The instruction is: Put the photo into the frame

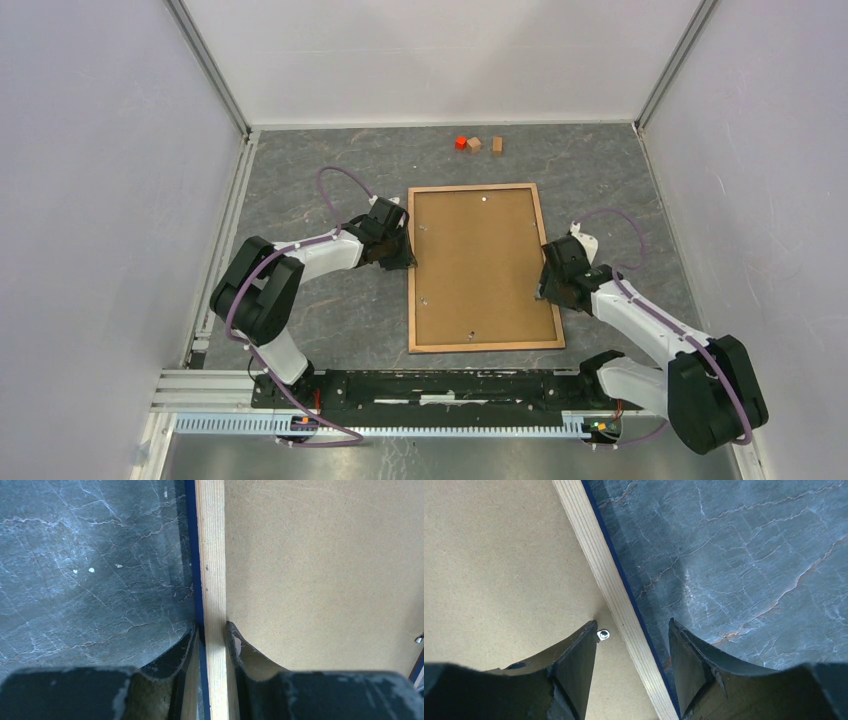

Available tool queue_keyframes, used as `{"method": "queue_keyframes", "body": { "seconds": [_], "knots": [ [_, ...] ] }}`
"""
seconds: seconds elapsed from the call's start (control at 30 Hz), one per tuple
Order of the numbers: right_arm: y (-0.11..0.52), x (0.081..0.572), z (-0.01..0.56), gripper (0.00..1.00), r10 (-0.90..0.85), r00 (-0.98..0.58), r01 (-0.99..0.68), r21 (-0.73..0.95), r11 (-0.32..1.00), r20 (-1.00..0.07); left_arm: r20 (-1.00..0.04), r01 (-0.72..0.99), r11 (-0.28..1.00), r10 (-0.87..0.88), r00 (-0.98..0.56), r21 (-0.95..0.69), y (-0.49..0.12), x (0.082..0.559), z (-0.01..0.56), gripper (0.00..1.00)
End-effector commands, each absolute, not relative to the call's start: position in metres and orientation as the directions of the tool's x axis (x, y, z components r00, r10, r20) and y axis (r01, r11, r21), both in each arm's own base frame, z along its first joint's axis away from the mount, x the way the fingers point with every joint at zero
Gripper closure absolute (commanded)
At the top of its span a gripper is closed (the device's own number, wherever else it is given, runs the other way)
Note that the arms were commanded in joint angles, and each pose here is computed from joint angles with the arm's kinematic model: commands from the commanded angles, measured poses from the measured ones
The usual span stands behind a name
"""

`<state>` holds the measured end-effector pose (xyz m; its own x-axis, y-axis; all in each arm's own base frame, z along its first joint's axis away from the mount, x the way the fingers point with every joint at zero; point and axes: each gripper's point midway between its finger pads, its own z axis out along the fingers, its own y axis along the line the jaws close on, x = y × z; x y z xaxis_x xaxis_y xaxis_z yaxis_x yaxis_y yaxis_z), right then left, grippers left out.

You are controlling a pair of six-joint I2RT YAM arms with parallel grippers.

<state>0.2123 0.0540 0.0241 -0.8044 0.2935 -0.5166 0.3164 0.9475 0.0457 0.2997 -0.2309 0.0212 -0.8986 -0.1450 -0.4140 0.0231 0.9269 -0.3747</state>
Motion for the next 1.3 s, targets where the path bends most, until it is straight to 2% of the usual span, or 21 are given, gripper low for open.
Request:
{"method": "queue_keyframes", "body": {
  "seconds": [0.0, 0.27, 0.5, 0.63, 1.07, 1.27],
  "knots": [
    [0.063, 0.223, 0.037, 0.39, 0.384, -0.770, 0.391, 0.099, 0.915, -0.509, -0.372, 0.012, 0.948, -0.113, -0.921, -0.317, -0.215, 0.284, 0.006, 0.93],
    [0.072, 0.210, 0.028, 0.40, 0.463, -0.769, 0.448, 0.143, 0.882, -0.441, -0.374, 0.013, 0.946, -0.115, -0.921, -0.323, -0.216, 0.284, 0.006, 0.93],
    [0.070, 0.193, 0.017, 0.45, 0.461, -0.776, 0.451, 0.133, 0.883, -0.430, -0.374, 0.012, 0.945, -0.117, -0.920, -0.326, -0.215, 0.284, 0.006, 0.93],
    [0.067, 0.187, 0.011, 0.49, 0.425, -0.801, 0.422, 0.105, 0.900, -0.423, -0.374, 0.014, 0.944, -0.117, -0.920, -0.328, -0.216, 0.284, 0.006, 0.93],
    [0.066, 0.184, 0.003, 0.46, 0.249, -0.889, 0.260, 0.024, 0.965, -0.385, -0.373, 0.010, 0.944, -0.121, -0.920, -0.331, -0.215, 0.284, 0.007, 0.94],
    [0.061, 0.173, -0.003, 0.53, 0.179, -0.922, 0.199, -0.023, 0.980, -0.343, -0.370, 0.010, 0.943, -0.121, -0.921, -0.333, -0.215, 0.283, 0.006, 0.94]
  ]
}}
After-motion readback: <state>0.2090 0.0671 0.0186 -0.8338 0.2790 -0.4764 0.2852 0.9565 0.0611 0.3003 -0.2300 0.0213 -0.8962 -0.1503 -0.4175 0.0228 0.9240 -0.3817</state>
